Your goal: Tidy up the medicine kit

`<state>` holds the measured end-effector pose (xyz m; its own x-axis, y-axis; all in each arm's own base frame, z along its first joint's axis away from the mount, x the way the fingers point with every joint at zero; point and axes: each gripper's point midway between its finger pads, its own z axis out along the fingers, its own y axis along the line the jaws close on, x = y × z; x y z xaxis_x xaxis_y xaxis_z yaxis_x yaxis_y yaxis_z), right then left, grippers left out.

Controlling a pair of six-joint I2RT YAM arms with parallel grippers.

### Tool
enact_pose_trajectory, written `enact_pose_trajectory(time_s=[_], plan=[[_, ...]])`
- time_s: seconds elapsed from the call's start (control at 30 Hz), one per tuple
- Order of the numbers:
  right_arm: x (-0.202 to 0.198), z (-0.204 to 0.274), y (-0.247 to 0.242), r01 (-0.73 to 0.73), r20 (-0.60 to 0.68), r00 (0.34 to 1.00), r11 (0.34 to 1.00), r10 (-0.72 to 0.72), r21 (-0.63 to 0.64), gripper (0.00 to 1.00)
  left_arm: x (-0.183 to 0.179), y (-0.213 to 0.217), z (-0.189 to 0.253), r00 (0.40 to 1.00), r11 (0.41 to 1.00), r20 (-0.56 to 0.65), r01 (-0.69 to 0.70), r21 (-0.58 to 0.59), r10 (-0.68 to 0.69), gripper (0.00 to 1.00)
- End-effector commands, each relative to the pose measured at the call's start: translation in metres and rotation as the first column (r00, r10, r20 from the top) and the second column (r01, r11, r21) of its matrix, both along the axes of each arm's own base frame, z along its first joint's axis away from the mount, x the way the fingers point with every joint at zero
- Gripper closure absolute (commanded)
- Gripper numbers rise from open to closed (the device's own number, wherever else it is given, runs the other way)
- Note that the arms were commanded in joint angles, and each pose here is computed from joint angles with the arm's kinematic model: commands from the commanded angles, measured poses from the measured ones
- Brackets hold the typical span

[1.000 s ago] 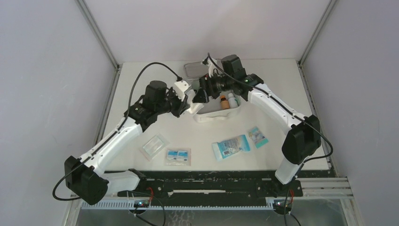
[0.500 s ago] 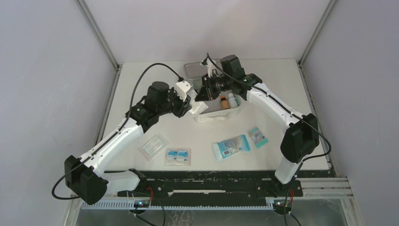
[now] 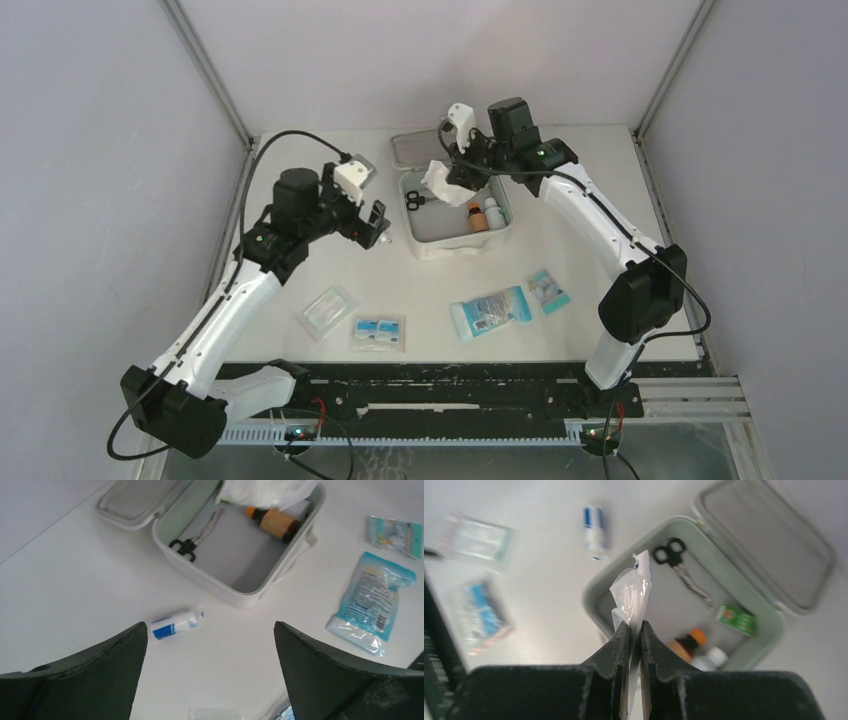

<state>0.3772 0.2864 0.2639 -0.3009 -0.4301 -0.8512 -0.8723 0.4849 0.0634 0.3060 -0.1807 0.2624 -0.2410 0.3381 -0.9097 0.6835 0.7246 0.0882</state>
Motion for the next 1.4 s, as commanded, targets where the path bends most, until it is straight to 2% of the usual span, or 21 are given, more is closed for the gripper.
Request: enact_pose_trajectory(time_s=[0.0,0.1,0.17,0.57,0.93,1.37], plan=[[0.03,-0.01,-0.021,0.017,0.309,0.948,0.96,0.074,-0.281,1.0,0.012,0.025,0.053,0.994,0.994,0.09,-0.058,-0.092,0.066,0.0],[0.045,-0.02,-0.023,0.055,0.441,0.887,0.917,0.136,-0.395,1.0,0.016,0.043,0.06,0.988,0.989,0.1,-0.103,-0.11,0.114,0.0],[0.045,-0.033,-0.018,0.046,0.463,0.866,0.894,0.186,-0.445,1.0,0.019,0.055,0.064,0.984,0.984,0.107,-0.133,-0.12,0.146,0.0],[0.046,-0.106,0.029,-0.101,0.437,0.774,0.77,0.459,-0.63,1.0,0.026,0.1,0.07,0.955,0.953,0.113,-0.256,-0.163,0.276,0.0],[0.031,-0.152,0.051,-0.245,0.349,0.732,0.704,0.585,-0.667,0.98,0.025,0.108,0.062,0.949,0.947,0.111,-0.277,-0.163,0.297,0.0],[0.019,-0.176,0.057,-0.33,0.313,0.677,0.655,0.666,-0.68,0.93,0.027,0.109,0.056,0.951,0.95,0.103,-0.274,-0.151,0.29,0.0]])
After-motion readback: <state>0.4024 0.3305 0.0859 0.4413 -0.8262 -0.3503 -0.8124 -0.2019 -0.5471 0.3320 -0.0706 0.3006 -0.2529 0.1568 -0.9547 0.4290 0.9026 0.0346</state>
